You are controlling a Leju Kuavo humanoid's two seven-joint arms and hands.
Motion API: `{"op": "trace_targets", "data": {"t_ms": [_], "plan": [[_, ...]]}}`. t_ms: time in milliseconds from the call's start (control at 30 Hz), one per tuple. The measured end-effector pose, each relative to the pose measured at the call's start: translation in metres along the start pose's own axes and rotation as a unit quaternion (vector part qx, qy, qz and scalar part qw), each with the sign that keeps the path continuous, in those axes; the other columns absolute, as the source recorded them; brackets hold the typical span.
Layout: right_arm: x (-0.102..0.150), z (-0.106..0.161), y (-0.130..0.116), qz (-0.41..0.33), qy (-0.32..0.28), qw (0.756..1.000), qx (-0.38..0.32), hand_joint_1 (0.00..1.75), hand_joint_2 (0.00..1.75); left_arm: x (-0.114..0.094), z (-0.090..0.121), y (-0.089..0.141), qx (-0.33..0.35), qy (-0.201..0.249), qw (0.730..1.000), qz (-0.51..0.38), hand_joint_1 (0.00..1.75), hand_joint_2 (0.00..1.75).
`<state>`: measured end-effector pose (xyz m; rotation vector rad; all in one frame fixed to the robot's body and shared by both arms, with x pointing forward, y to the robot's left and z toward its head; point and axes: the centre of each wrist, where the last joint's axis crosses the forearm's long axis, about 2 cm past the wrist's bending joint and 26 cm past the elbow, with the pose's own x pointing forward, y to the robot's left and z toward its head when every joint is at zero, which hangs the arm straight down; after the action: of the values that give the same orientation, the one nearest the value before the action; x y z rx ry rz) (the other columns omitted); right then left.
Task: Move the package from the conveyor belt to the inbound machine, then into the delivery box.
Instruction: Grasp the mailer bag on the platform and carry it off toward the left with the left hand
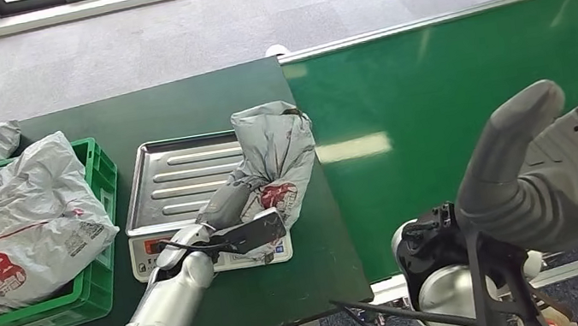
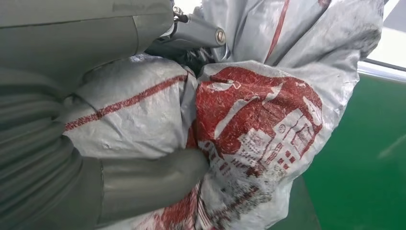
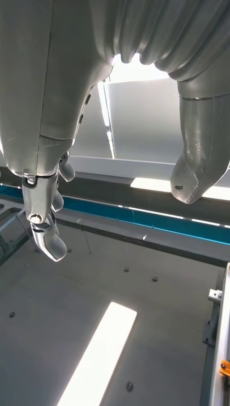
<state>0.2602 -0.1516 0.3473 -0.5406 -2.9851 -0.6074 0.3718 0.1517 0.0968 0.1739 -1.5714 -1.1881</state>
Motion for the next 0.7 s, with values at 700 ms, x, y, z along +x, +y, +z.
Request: {"op": "trace_targets", "data": {"t_ms": [700], "plan": [[-0.0006,0.0018,0.0002,0.002,0.002,1.000,0.003,0.00,1.75,0.0002,-0.0008,0.0014,0.004,-0.008,1.000,0.016,1.75,1.75]]}}
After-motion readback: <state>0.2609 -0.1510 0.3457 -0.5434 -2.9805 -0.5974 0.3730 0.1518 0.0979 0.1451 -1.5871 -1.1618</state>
